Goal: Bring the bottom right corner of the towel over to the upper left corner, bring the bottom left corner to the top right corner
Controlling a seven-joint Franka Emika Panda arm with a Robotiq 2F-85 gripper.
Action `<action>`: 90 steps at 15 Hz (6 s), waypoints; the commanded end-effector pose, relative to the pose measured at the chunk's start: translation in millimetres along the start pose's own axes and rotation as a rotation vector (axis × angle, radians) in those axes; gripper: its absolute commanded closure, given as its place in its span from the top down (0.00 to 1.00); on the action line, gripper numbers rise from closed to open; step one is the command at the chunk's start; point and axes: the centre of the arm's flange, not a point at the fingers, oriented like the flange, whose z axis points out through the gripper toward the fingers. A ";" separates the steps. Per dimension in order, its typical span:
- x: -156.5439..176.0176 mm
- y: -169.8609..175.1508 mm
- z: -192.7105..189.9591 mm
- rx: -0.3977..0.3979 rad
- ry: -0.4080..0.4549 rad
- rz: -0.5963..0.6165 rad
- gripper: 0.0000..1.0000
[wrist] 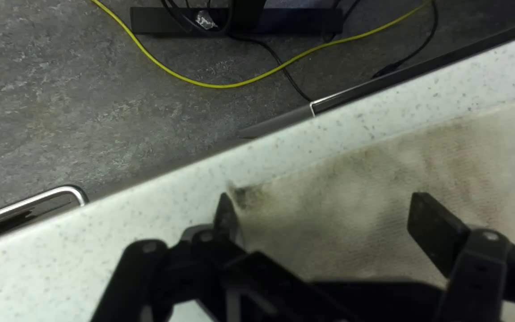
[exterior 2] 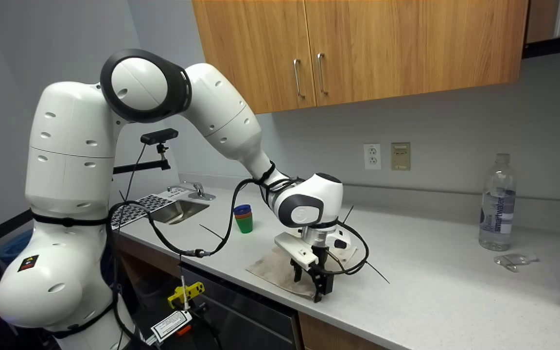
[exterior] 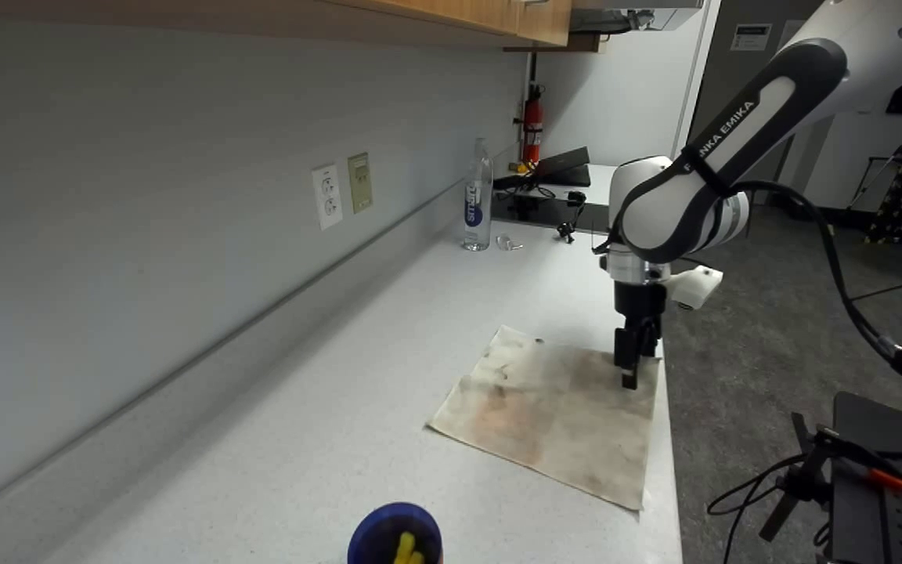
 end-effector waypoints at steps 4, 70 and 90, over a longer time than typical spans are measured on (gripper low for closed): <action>15.4 -3.4 -10.9 -0.002 0.005 -0.017 0.42; 99.9 -287.7 -36.1 -0.161 0.299 -0.229 0.64; -22.5 -235.9 -2.0 -0.164 0.103 -0.067 1.00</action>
